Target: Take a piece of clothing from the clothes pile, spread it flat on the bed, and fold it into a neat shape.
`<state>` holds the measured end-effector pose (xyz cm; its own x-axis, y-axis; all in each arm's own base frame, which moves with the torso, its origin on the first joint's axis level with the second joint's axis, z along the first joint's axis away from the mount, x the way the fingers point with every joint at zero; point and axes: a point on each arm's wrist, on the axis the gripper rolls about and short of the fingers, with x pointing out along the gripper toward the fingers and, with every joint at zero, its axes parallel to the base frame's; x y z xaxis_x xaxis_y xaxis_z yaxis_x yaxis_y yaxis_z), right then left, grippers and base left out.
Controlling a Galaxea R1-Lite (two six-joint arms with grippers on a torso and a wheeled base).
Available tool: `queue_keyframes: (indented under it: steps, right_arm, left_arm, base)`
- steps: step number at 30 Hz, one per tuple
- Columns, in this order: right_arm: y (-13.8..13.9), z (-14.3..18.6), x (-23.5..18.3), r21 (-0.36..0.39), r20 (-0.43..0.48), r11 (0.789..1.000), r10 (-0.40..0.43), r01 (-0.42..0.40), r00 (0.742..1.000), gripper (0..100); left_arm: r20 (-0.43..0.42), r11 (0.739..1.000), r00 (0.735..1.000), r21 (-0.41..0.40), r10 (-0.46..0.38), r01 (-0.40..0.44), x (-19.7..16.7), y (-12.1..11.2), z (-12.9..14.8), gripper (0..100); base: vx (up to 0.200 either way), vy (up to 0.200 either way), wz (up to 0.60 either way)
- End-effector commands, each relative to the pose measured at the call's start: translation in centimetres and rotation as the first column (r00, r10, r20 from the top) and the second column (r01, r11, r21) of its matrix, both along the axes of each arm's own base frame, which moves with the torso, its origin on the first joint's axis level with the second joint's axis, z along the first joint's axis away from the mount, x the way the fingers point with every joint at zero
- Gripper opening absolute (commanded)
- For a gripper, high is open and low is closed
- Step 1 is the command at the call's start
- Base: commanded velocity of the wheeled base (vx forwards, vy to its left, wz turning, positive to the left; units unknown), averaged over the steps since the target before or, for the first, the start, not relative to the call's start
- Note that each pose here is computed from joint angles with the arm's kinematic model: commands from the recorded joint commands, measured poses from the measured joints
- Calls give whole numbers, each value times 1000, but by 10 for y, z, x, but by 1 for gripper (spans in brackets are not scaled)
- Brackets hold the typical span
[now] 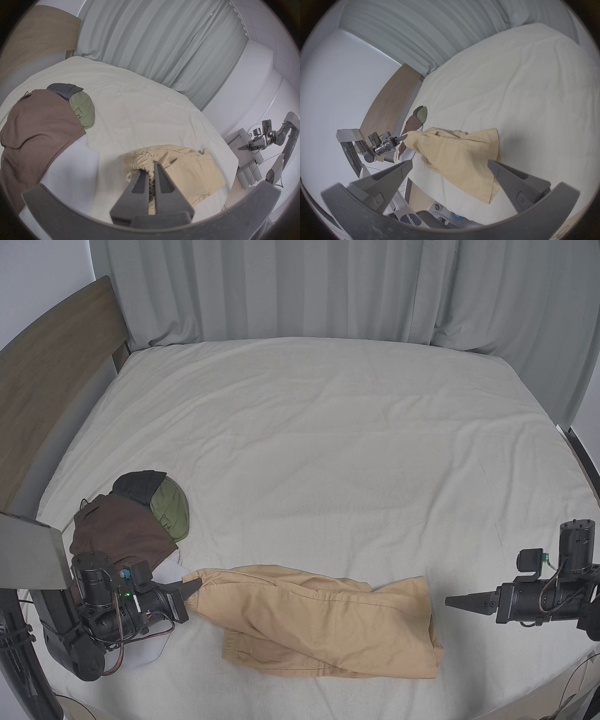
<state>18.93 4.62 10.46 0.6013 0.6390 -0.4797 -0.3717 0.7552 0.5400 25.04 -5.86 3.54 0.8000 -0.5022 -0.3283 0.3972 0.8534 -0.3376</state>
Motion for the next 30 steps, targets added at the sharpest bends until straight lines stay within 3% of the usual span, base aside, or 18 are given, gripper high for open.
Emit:
queue_keyframes:
  steps: [1, 30]
  right_arm:
    - [1, -17, 6, -3, -87, 1000, -7, 7, 996, 100]
    - [6, -73, 38, 8, -172, 999, -37, 39, 984, 100]
  left_arm:
    - [-2, 1000, 1000, 1, 1, -1, 1, 0, -1, 0]
    - [6, 1000, 1000, 2, 0, 0, 0, 0, 1, 0]
  base:
    - [0, 0, 0]
    - [0, 0, 0]
